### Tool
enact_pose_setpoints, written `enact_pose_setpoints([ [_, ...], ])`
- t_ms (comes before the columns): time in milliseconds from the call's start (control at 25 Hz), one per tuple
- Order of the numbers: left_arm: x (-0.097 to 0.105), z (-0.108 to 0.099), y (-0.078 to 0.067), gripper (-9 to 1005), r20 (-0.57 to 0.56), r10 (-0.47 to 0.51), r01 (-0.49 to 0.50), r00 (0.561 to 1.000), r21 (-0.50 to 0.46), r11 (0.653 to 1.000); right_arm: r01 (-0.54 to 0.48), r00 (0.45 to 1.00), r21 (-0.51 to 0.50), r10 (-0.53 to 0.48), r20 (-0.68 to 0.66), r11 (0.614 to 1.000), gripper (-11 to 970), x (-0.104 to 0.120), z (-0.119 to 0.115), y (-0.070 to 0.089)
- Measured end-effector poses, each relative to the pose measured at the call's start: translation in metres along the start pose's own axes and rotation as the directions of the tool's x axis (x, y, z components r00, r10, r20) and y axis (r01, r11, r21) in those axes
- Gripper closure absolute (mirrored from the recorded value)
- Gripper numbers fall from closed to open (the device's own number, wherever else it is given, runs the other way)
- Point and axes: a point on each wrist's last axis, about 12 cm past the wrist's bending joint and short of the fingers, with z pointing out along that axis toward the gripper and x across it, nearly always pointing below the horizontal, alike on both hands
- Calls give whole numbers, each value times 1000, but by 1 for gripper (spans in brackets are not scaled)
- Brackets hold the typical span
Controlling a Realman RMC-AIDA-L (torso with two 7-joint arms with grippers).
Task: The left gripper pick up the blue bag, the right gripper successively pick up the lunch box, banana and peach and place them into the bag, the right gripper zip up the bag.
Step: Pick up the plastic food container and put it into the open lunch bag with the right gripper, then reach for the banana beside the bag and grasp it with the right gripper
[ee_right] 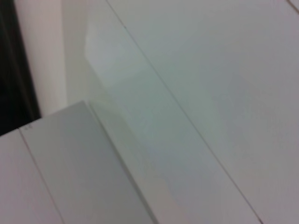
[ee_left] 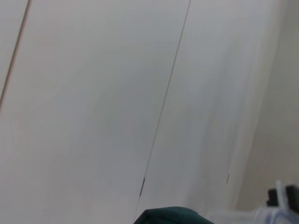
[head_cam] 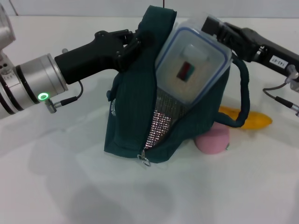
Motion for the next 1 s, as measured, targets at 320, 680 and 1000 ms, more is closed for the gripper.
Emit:
enact_pose_setpoints([
  [320, 1, 1, 2, 886, 3, -8, 8, 1000, -23, 1000, 56, 996, -2, -56, -73, 998, 704, -3, 5, -4],
  [680, 3, -2, 3, 886, 1, -1, 1, 1000, -32, 999, 246, 968, 122, -236, -89, 962, 403, -47, -55, -4],
  [1000, 4, -4, 6, 886, -12, 7, -7, 1000, -62, 998, 323, 851, 405, -76, -519, 855, 266, -55, -78, -13],
])
